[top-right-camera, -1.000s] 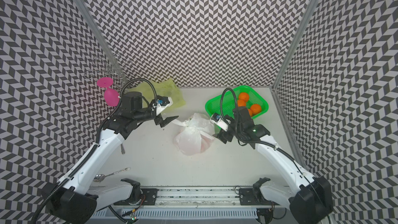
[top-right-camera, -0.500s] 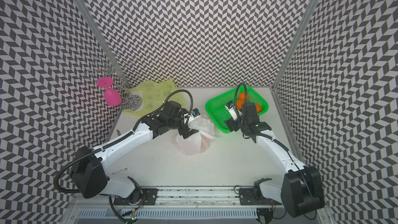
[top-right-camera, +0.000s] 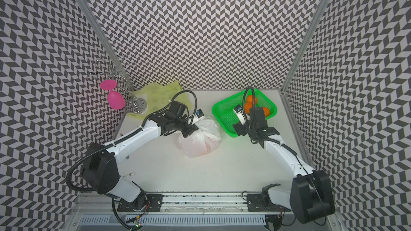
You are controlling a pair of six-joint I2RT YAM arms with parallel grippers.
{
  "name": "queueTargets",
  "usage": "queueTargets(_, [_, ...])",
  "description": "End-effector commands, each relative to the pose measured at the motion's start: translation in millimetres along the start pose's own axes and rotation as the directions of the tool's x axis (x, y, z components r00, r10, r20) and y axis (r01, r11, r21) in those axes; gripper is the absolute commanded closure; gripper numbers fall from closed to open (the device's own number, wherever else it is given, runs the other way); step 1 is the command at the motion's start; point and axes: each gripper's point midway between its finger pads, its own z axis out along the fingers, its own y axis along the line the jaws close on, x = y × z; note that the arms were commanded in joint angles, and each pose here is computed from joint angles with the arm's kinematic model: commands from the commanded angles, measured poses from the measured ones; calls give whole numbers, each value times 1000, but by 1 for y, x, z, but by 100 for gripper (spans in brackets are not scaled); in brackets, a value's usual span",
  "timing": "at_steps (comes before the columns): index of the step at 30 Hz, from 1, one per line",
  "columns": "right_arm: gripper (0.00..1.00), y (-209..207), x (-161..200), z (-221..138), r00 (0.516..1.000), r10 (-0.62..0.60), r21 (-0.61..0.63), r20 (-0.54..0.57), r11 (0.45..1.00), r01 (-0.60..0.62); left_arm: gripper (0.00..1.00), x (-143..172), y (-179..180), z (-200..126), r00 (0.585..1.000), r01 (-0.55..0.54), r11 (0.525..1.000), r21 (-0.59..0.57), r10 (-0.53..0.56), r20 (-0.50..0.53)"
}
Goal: Place the oranges into plastic bags & tie knots
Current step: Pick up the plastic bag at the center of the board, then place the plastic bag at the center of the board.
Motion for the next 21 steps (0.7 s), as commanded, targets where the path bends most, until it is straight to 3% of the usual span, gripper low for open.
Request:
queueTargets(1, [14,-1,-16,-7,997,-17,5,70,1000,16,91,-8,22,-53,997,14,999,-47,-10,70])
queueTargets(5, [14,2,-15,-7,997,-23,-12,73,1000,24,91,19,61,-99,998,40,983,-181,-30,56])
queueTargets(10, [14,7,-17,-8,996,-38,-23,81,999,40,92,61,112,-141,996,87,928,-362,-92,3])
queueTargets(21, [14,18,-16,-6,993,-75,-42,87,996,79,90,123,171,-169,969,175,801,-572,-244,-46])
